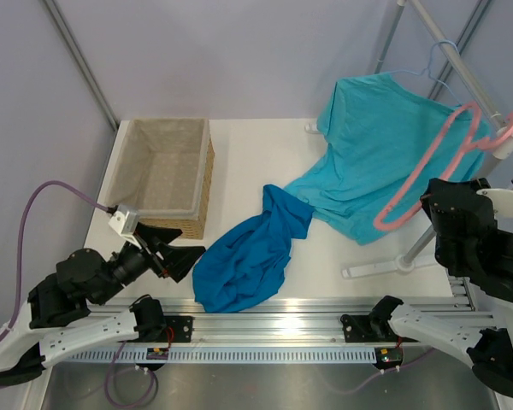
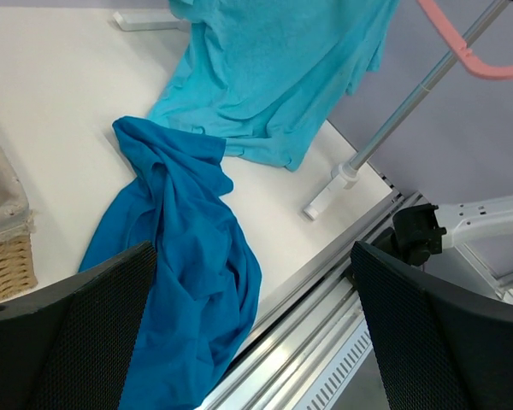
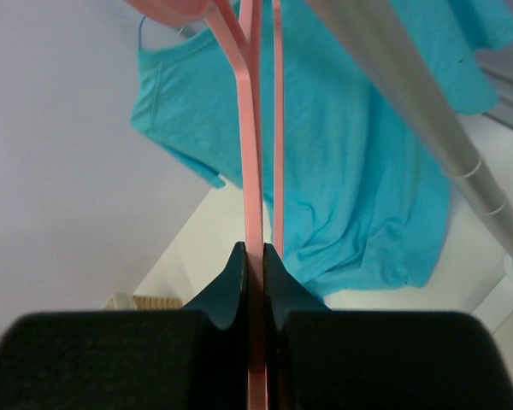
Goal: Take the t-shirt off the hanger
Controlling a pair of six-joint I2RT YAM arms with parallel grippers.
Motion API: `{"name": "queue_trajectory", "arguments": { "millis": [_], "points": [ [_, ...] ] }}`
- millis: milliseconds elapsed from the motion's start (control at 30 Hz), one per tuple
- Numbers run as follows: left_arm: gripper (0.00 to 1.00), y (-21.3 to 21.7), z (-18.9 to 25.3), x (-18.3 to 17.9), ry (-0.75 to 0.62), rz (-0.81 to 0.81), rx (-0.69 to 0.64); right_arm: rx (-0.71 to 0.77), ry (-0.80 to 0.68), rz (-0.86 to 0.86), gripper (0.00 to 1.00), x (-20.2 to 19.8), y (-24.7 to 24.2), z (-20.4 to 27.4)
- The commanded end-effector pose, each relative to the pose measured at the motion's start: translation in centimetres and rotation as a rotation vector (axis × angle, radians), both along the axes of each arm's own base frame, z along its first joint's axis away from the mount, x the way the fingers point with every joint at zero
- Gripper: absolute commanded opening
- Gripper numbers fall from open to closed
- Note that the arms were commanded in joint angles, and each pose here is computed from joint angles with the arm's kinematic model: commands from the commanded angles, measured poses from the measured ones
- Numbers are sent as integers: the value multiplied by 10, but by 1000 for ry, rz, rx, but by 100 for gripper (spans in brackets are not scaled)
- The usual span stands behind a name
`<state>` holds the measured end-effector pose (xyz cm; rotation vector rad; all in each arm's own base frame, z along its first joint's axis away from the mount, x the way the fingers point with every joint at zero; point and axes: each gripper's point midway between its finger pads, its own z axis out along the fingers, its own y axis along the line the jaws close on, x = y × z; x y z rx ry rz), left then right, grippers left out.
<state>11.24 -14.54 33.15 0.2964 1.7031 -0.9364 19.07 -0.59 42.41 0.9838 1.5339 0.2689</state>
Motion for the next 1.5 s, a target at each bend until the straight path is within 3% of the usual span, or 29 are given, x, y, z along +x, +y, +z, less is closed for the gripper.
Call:
{"name": "queue_trajectory", "arguments": {
  "millis": [0, 133, 733, 933, 1467],
  "points": [
    [99, -9, 4, 0, 1, -13, -57, -300, 152, -191, 0, -24, -56, -17],
    [99, -13, 6, 7, -20, 8, -24, -283, 115, -210, 0, -21, -56, 4],
    [99, -14, 14, 10, -83, -5, 46, -413, 135, -373, 0, 76, 3, 1],
    [99, -15, 17, 13, -103, 0, 58, -429, 102, -410, 0, 92, 9, 9],
    [99, -27, 18, 14, -118, -25, 68, -412, 186, -448, 0, 115, -6, -6]
  ]
}}
